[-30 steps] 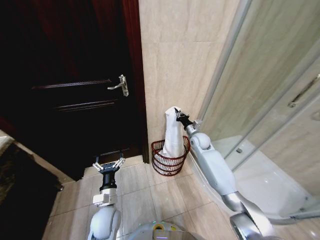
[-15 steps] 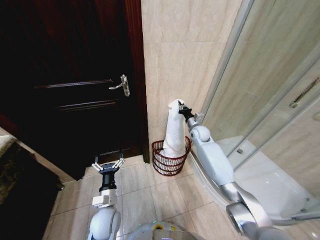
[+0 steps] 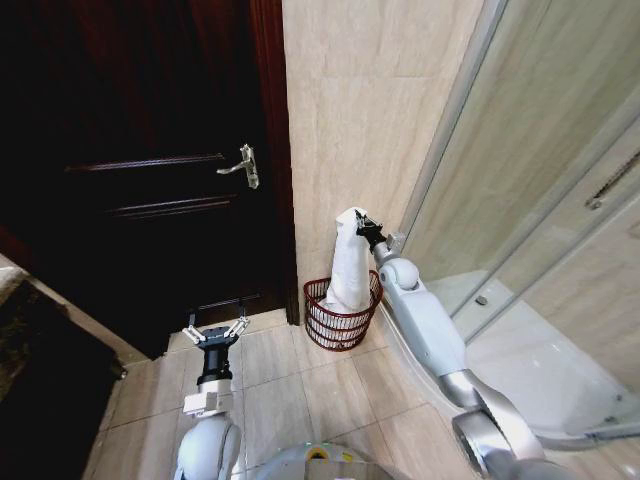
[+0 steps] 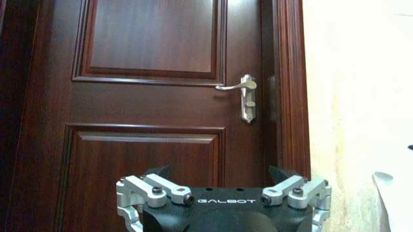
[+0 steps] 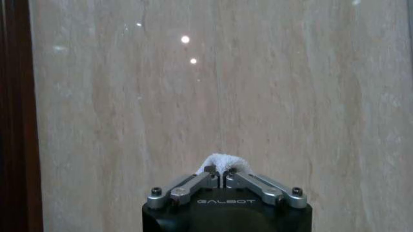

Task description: Discard the used towel into the hamper.

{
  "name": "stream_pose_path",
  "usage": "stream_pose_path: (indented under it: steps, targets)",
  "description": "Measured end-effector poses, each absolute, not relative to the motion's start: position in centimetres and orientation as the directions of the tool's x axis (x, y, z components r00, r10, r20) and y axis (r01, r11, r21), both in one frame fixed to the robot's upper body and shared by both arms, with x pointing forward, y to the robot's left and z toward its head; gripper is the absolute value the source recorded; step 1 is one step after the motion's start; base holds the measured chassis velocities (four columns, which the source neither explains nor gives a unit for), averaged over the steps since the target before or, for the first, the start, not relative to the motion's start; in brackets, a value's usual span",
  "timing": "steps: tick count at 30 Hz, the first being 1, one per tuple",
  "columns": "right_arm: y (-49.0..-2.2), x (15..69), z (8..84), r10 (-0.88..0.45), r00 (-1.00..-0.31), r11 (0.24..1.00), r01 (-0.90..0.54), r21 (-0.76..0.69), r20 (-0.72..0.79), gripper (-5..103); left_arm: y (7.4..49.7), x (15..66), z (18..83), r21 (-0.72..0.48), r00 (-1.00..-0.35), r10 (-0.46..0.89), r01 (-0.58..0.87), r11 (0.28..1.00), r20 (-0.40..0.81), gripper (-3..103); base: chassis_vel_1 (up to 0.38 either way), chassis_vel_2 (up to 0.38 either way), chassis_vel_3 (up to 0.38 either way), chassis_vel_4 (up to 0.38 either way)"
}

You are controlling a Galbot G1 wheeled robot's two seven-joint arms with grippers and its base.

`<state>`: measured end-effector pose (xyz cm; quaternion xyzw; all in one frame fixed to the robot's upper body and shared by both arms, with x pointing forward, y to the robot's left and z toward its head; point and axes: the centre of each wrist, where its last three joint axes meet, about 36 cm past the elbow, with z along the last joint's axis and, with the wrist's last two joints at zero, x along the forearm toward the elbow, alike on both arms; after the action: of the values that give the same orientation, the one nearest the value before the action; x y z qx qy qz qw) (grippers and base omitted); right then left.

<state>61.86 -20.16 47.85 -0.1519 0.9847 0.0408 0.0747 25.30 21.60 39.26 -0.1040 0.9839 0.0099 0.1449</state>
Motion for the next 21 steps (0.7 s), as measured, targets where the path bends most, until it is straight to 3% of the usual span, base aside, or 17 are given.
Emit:
stream_pose_path:
  steps: [21]
  targets:
    - [-20.5,62.8,45.8,-0.274,-0.953,0.955,-0.286,0.083,-0.132,1,21.6,24.9,39.7,-0.007,-0.936,-0.198,-0.205,0.979,-0.292,100,0.0,0.0,0.0,0.0]
